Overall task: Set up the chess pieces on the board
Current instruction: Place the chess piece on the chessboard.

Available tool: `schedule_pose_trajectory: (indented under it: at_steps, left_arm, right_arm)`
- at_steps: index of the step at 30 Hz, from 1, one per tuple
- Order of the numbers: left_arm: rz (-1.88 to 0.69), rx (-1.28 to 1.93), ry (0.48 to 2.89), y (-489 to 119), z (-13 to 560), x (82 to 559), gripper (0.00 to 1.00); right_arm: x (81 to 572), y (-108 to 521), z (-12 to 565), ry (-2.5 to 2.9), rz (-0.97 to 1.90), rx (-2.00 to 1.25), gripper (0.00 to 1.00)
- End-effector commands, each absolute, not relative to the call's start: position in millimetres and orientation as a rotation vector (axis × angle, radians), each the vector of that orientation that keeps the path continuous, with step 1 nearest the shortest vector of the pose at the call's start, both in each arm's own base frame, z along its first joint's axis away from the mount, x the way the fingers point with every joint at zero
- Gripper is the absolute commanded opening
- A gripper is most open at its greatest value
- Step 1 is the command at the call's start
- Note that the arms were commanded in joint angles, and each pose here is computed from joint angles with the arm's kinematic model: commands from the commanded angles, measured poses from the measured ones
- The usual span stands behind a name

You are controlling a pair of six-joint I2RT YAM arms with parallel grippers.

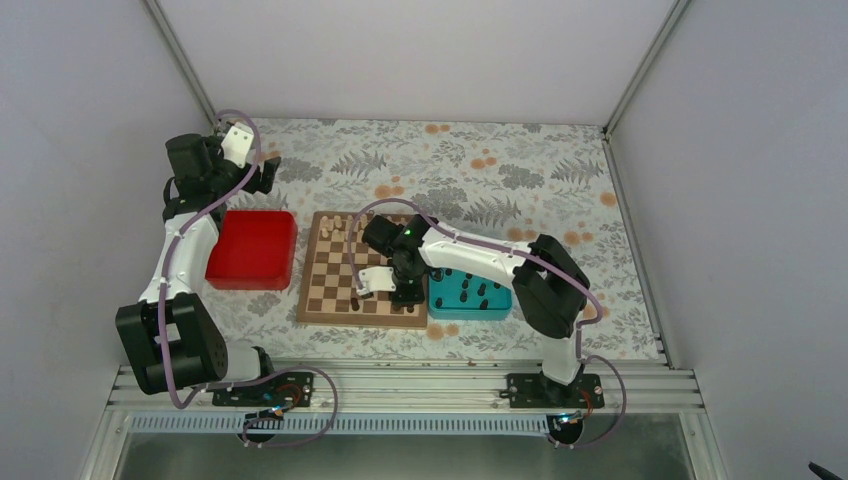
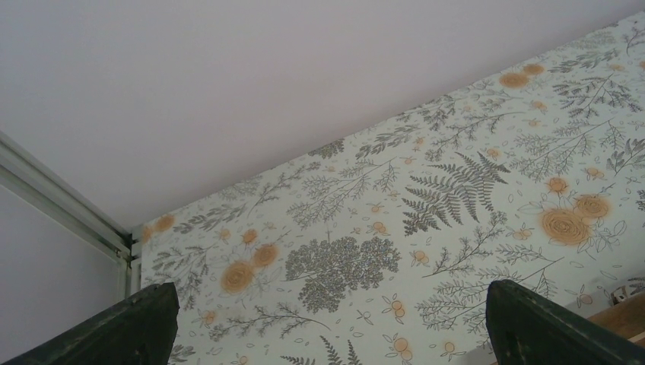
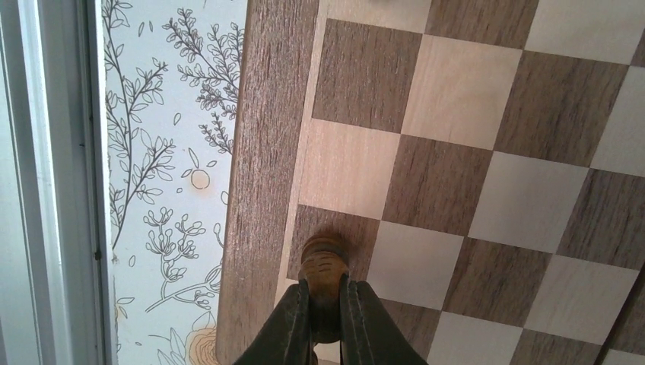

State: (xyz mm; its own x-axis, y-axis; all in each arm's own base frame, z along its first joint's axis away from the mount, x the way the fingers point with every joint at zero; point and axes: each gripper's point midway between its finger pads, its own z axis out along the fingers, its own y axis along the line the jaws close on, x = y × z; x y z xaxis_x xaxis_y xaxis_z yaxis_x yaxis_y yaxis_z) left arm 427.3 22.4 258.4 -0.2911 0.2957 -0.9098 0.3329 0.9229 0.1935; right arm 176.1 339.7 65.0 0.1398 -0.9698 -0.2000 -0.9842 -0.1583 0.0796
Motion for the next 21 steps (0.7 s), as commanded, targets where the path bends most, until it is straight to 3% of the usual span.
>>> schedule_pose_trajectory:
  at_steps: [1, 21]
  left_arm:
    - [-0.042, 0.465, 1.872, 22.6, 265.7, 428.3, 1.00]
    - [-0.040, 0.466, 1.882, 23.2, 257.7, 428.6, 1.00]
  right_arm:
    - [170.8, 346.0, 75.9, 1.943, 0.351, -2.310, 0.04]
    - [170.4, 345.2, 65.6, 1.962, 0.334, -2.330, 0.10]
